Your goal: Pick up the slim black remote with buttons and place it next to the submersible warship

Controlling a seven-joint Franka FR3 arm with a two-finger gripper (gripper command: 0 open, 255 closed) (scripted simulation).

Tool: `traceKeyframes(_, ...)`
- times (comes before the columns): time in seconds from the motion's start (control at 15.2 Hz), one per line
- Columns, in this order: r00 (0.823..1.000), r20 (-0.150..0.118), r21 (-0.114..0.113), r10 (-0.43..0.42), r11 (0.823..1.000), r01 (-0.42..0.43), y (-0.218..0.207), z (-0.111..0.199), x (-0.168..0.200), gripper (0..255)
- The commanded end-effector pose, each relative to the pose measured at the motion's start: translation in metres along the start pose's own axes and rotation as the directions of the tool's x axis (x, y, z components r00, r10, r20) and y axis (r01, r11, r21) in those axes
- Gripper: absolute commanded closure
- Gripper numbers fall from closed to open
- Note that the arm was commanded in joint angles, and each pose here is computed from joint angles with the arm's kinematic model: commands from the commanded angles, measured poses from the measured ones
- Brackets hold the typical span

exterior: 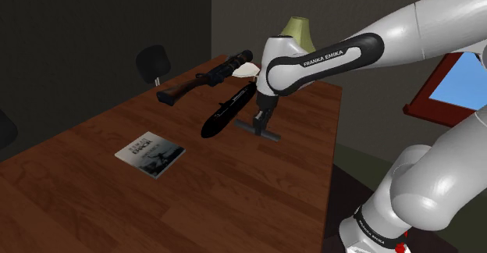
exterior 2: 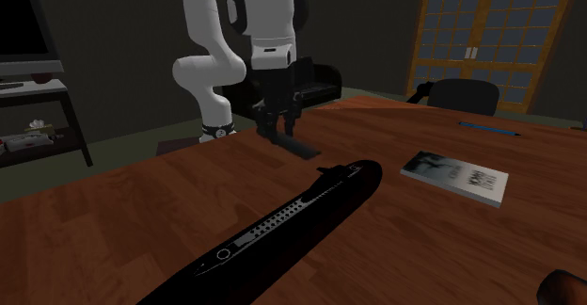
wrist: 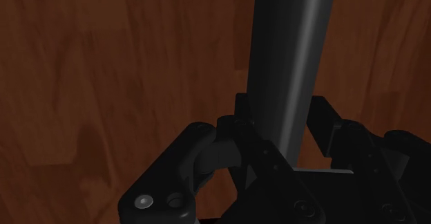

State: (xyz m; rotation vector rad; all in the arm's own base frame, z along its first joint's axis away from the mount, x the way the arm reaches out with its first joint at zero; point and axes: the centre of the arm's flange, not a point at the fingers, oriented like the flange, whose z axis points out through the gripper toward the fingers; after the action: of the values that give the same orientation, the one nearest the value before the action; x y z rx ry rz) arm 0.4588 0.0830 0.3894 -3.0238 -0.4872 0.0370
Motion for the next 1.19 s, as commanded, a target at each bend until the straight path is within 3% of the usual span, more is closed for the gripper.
traceKeyframes(0.0,1.0,-0.001,0.0,0.0,1.0,0.0,0.0,0.01,0.0,255)
traceKeyframes(0.66,1.0,-0.001,0.0,0.0,1.0,0.0,0.004,0.061,0.001,255)
traceKeyframes(1.12,1.0,-0.001,0.0,0.0,1.0,0.0,0.004,0.061,0.001,255)
